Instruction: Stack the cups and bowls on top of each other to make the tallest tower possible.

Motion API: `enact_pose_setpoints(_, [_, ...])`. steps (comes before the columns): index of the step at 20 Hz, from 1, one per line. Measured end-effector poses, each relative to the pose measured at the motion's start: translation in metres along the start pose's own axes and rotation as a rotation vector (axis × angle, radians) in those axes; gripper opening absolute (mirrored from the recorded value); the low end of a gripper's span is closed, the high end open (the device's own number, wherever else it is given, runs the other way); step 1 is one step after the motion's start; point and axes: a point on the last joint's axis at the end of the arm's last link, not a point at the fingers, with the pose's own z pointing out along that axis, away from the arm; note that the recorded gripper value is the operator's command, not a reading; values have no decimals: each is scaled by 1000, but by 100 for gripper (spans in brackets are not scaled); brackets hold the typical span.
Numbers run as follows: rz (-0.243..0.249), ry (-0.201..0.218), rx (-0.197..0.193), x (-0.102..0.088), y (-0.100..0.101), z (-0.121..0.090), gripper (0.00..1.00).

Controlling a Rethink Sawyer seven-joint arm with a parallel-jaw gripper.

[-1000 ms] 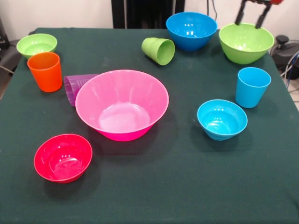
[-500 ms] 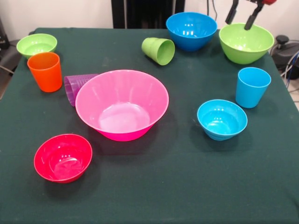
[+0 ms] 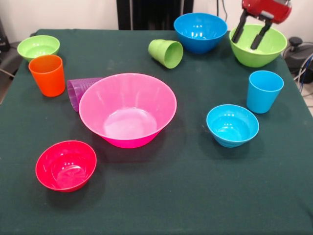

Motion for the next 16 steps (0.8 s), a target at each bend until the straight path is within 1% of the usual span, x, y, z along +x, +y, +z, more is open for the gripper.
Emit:
enact_pose_setpoints(3, [1, 4, 0, -3, 2, 11, 100])
enact_pose_setpoints(4, [20, 12, -29, -5, 1, 23, 100])
enact_pose_setpoints(7, [59, 20, -86, -9, -2, 37, 100])
enact_pose_setpoints(8, [108, 27, -145, -15, -7, 51, 100])
enact_pose_setpoints(9, [130, 32, -169, -17, -11, 57, 100])
enact_pose_setpoints(10, [164, 39, -203, -20, -15, 65, 100])
enact_pose_setpoints(12, [202, 51, -238, -22, -23, 74, 100])
enact_pose_setpoints(13, [215, 55, -248, -22, -26, 76, 100])
enact_pose_setpoints(14, [244, 71, -271, -22, -33, 81, 100])
enact_pose_setpoints(16, [255, 78, -281, -22, -35, 82, 100])
